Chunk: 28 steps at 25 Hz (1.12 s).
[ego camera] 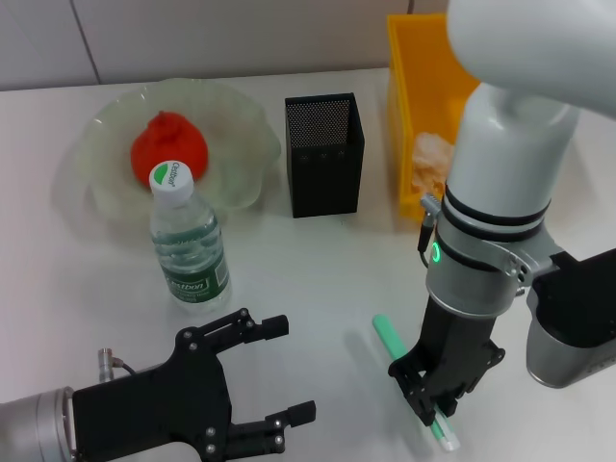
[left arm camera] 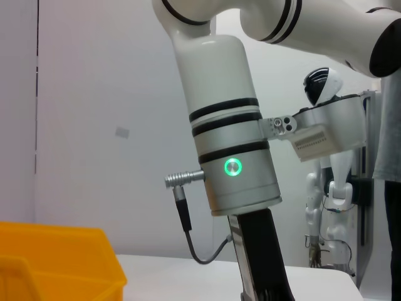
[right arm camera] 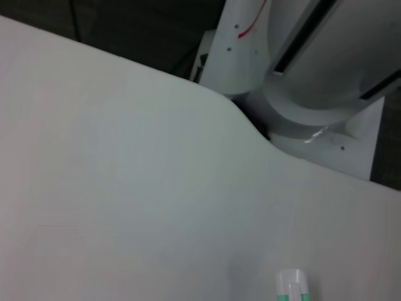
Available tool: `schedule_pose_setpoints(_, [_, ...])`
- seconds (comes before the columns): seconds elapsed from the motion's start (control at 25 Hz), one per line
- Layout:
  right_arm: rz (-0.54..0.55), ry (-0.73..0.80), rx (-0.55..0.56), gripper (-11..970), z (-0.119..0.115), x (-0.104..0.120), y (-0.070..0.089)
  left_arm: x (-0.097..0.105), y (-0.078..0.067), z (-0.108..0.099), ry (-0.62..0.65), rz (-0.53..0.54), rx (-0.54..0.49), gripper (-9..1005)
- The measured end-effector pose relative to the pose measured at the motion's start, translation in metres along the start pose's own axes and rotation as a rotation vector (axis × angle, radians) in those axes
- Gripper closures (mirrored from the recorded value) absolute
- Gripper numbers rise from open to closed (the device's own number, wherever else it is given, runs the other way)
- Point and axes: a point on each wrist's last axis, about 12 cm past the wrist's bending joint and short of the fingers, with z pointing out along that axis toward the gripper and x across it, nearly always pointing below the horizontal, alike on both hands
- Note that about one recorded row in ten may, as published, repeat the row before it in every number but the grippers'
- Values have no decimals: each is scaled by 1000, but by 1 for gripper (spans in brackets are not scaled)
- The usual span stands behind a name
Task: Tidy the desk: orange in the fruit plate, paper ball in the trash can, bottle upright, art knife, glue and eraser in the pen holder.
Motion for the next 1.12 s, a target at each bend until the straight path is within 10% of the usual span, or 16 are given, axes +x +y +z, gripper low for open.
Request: schedule_pose_setpoints(1.12, [320,297,262,793,-28,-3,21,1,0,1,11,12,9,181])
